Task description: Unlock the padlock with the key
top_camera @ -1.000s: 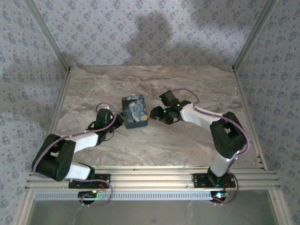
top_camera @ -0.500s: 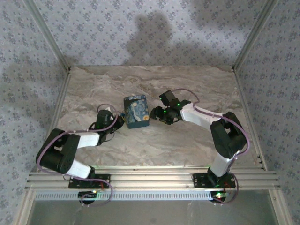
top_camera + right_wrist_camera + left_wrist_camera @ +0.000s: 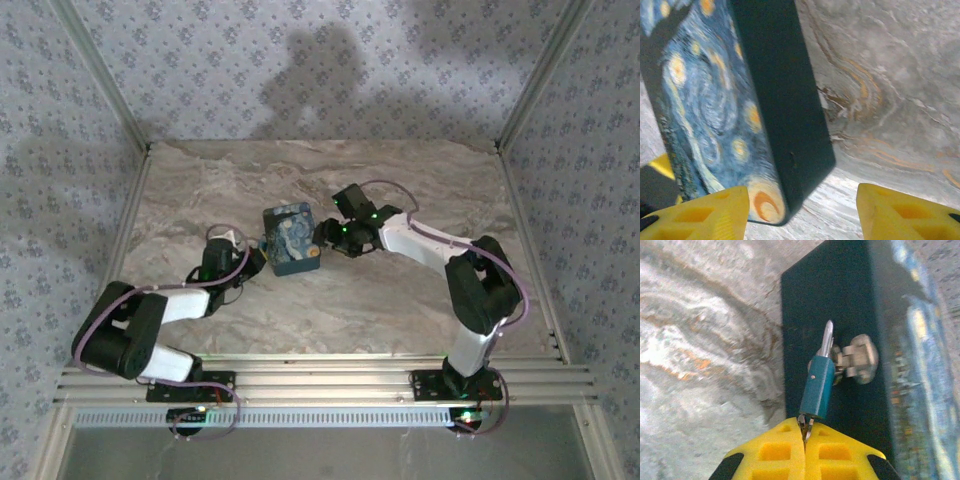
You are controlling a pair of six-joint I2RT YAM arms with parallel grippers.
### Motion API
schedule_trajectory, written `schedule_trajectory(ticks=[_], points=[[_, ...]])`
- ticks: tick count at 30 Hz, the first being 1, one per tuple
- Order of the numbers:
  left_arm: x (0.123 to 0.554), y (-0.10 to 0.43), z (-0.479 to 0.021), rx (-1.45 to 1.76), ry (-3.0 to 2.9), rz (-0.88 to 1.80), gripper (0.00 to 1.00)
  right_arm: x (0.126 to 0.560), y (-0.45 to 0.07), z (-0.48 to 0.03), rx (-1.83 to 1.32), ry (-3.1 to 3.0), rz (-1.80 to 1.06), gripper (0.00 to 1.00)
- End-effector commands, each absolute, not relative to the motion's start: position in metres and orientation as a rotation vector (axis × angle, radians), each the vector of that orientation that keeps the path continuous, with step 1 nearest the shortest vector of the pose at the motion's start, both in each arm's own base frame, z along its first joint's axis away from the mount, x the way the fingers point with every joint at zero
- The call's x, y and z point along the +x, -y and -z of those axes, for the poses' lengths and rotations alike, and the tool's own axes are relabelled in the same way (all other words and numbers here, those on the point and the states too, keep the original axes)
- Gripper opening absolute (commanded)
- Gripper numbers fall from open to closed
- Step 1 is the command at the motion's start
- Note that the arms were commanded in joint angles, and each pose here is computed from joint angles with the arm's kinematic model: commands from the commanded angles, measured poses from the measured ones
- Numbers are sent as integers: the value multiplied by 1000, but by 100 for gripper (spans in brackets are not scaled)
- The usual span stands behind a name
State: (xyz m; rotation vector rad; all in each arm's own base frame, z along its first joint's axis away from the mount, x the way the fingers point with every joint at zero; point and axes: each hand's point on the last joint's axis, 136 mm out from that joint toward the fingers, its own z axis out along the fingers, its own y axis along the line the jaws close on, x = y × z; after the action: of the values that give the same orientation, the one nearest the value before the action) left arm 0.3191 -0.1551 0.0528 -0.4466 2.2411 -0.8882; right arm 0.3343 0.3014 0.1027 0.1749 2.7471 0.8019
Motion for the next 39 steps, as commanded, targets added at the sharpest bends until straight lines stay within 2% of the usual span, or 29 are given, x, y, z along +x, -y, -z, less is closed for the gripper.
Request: schedule_trajectory(ticks=[1,8,16,21,24,30,39], points=[[324,160,-56,-412,-2219,918,0,337,-307,-97,129,-2778,-763,58],[328,166,-42,-414,-2240,940,0,346,-314,-75,51,-2834,-656,57],[327,180,-53,-367,-2208,975,0,339,-314,-56,25,-2881,-596,54],[329,168,-49,-470,-2229,917,0,336,-312,-56,19,-2891,-579,54],[329,149,-42,-589,-2244,837,0,335,-310,-63,16,-2885,-584,54],[328,127,-56,-621,-2212,787,0,339,-302,-88,34,-2839,-606,55],[317,113,-123,-550,-2133,733,0,347,-274,-141,79,-2721,-632,58]])
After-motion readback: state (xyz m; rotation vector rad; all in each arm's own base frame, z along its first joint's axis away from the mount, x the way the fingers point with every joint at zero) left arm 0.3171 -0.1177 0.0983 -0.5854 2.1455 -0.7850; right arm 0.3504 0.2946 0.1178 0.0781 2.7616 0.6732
